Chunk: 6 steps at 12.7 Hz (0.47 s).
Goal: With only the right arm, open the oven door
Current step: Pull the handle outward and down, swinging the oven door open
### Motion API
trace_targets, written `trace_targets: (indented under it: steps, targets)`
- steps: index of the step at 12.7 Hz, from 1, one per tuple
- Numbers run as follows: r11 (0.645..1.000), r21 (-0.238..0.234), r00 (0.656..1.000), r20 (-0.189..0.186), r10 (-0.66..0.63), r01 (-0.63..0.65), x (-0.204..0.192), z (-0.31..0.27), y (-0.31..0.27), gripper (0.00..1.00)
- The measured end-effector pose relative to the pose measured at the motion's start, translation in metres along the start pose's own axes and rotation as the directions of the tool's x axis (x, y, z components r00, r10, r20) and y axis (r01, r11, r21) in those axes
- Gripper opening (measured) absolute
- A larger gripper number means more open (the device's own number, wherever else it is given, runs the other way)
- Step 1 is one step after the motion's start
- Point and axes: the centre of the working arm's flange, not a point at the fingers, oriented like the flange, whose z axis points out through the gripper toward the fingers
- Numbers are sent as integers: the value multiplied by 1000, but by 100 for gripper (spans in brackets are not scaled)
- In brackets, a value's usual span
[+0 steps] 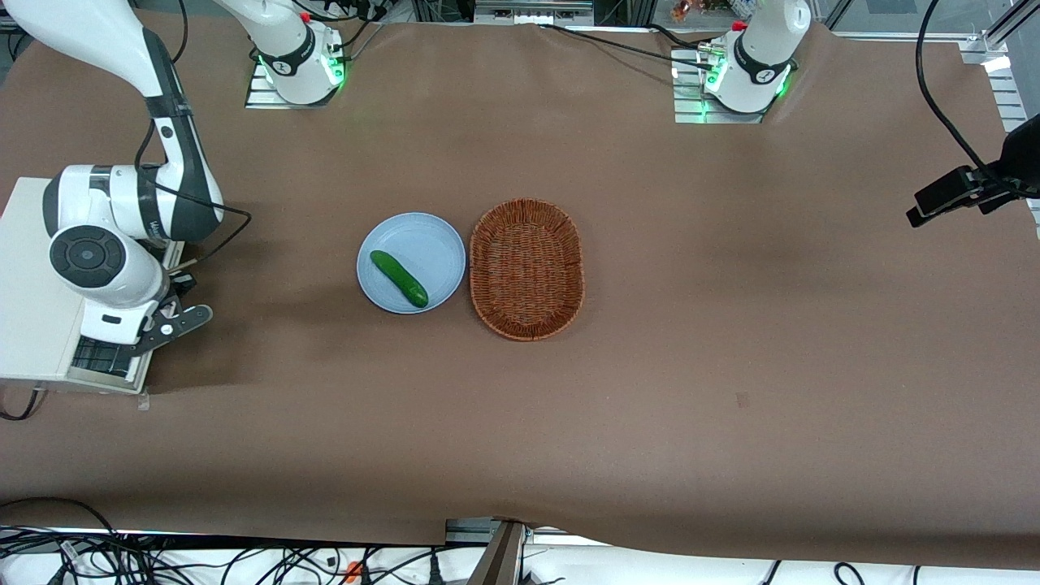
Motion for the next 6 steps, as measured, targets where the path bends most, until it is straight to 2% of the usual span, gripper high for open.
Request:
trace_targets:
  steps: [6]
  targets:
    - [993,112,996,-80,47,-38,40,58,-33,1]
